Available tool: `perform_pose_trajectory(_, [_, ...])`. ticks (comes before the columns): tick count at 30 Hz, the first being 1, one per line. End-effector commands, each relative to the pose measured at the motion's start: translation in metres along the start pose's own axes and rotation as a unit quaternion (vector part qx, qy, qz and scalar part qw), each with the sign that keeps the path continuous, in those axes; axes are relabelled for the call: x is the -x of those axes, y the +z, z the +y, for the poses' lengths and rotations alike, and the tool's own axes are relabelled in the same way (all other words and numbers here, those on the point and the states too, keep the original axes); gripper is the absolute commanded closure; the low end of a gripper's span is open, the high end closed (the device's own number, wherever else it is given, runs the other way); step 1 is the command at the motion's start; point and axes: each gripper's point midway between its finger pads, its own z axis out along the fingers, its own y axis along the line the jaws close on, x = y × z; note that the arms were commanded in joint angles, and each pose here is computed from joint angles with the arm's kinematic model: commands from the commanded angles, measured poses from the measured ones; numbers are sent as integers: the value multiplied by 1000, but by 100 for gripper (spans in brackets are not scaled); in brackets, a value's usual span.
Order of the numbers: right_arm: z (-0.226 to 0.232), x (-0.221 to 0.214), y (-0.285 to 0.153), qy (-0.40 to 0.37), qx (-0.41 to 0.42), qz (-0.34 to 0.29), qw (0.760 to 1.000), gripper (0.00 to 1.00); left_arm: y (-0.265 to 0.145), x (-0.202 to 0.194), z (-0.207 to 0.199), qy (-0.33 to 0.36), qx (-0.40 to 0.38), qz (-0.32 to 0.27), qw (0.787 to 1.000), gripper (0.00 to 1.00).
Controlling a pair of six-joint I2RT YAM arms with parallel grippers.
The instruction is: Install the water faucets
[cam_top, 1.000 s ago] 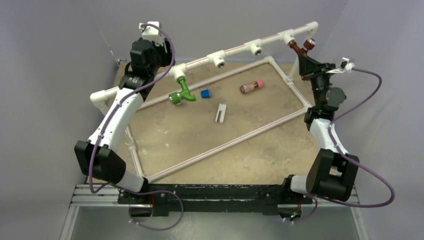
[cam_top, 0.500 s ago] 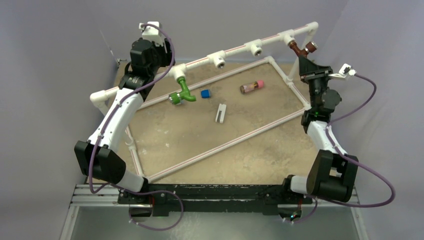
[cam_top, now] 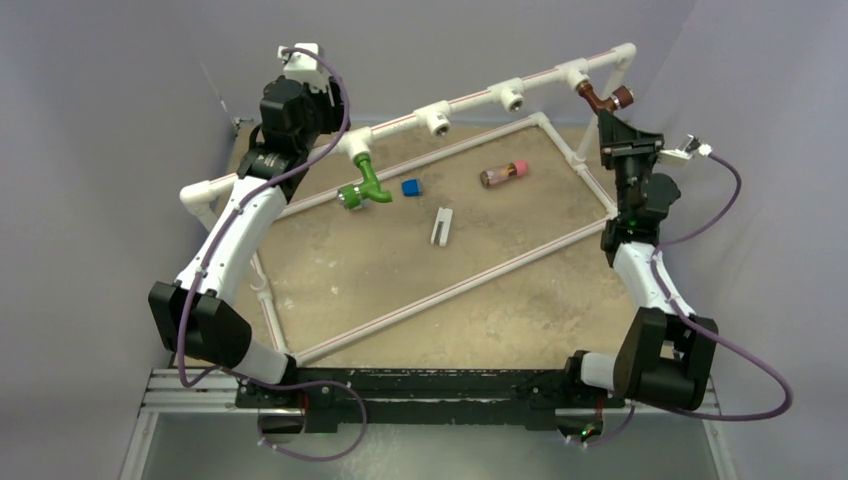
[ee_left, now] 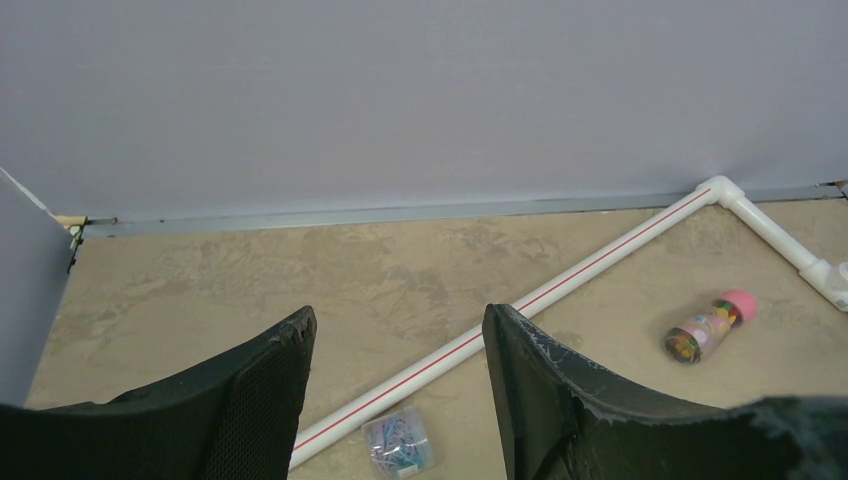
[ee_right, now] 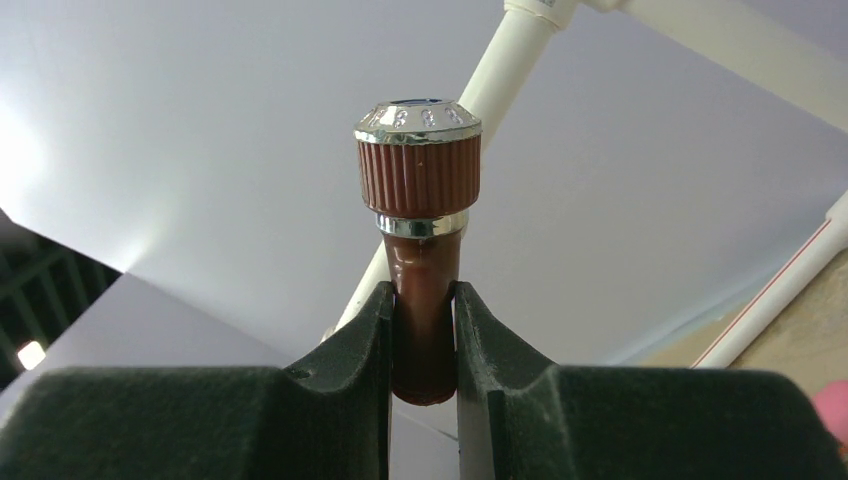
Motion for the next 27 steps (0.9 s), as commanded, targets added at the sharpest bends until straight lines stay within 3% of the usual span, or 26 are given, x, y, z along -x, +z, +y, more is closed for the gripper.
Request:
perform_pose_trajectory(1, [-1,-3,5,63,-39,16,997,100,-4,-18,3,8,-5,27,1000,39])
perform_pose_trajectory(12, [6,-22,8,182,-55,78,979,100,-4,-18,2,9,-6,26,1000,39])
perform_pose_trajectory(27, [35,-21,-1,239,-51,97,965,100,-5,-19,1,8,-10,29,1000,39])
